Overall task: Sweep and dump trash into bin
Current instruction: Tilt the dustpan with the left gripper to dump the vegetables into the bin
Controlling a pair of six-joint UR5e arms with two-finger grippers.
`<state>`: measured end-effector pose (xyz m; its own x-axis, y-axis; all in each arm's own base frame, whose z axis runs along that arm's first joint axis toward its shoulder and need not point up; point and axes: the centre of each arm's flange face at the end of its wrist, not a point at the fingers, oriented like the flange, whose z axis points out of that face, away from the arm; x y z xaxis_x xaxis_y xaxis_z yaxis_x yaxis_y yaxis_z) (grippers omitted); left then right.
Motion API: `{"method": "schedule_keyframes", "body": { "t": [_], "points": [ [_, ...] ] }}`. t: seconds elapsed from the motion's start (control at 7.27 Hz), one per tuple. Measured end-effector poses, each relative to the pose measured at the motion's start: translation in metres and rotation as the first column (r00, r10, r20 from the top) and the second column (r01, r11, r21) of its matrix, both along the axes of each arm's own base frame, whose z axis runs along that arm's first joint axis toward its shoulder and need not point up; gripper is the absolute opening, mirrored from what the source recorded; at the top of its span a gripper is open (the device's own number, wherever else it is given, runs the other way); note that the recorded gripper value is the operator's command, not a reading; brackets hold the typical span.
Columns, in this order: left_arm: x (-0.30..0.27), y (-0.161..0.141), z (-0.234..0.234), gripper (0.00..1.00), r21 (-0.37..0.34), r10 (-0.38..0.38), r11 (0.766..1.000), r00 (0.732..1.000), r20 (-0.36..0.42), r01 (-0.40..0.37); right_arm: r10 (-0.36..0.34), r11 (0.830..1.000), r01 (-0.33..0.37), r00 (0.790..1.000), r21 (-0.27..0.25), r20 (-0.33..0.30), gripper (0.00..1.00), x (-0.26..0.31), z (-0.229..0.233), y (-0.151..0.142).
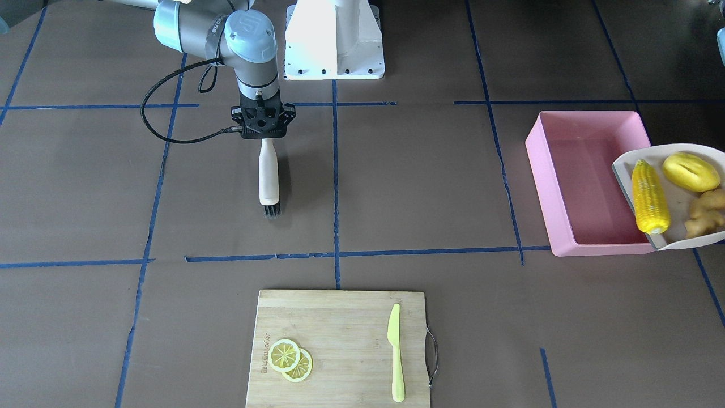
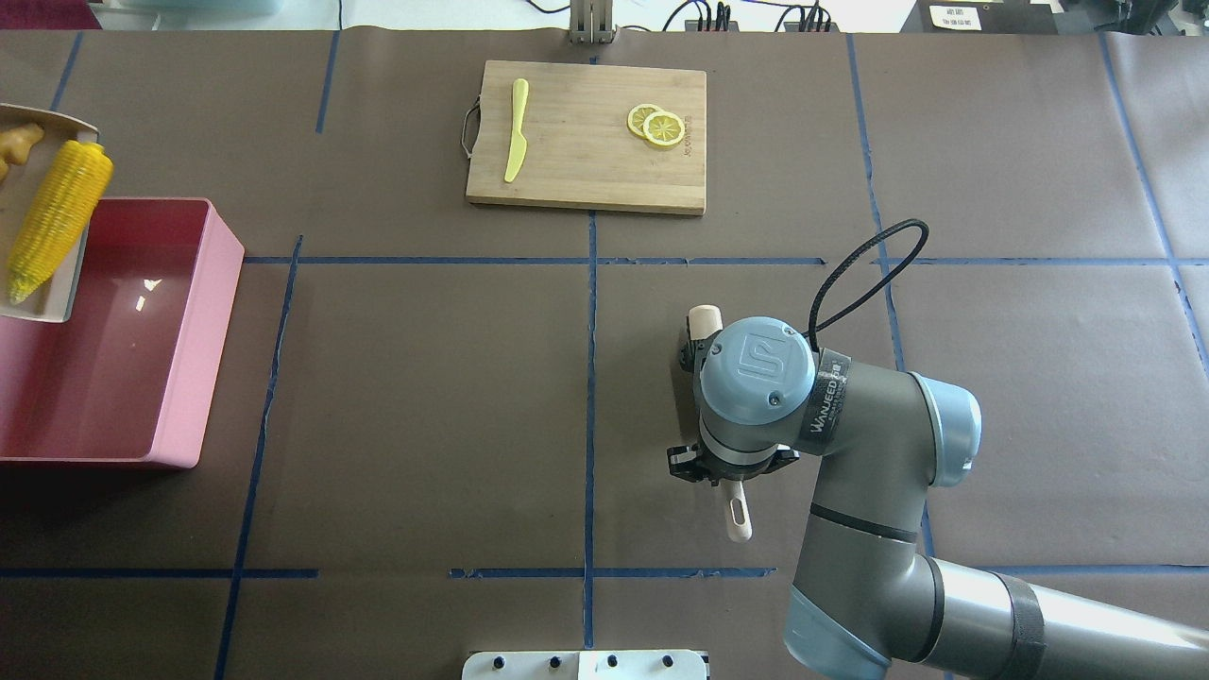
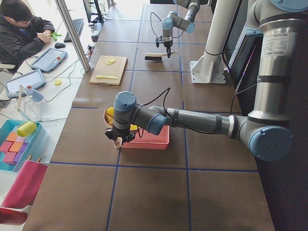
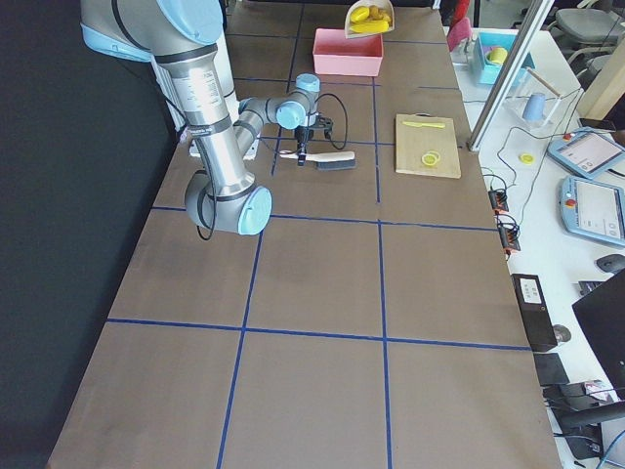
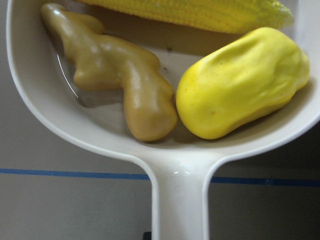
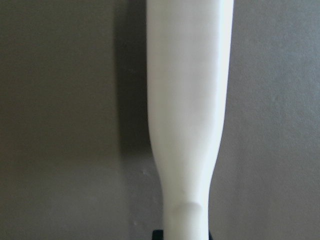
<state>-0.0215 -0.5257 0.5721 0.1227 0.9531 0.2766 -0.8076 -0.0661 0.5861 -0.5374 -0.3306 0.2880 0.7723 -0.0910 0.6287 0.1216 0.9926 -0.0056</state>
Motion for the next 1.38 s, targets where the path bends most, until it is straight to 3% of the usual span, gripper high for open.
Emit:
{"method": "schedule_keyframes", "body": {
  "t": [0.69, 1.38],
  "points": [
    [-0.0078, -0.0044, 0.0003, 0.00, 0.083, 0.049, 0.995, 0.988, 0.144, -0.062, -0.002, 1.000, 0.002, 1.000, -0.002, -0.003, 0.00, -0.0003, 0.0024, 0.0023],
    [-0.0080, -0.0091, -0.0061, 0.00, 0.105, 0.055, 0.992, 0.985, 0.161, -0.073, 0.006, 1.000, -0.006, 1.000, 0.006, -0.006, 0.00, -0.0007, 0.0016, 0.0019]
  ]
}}
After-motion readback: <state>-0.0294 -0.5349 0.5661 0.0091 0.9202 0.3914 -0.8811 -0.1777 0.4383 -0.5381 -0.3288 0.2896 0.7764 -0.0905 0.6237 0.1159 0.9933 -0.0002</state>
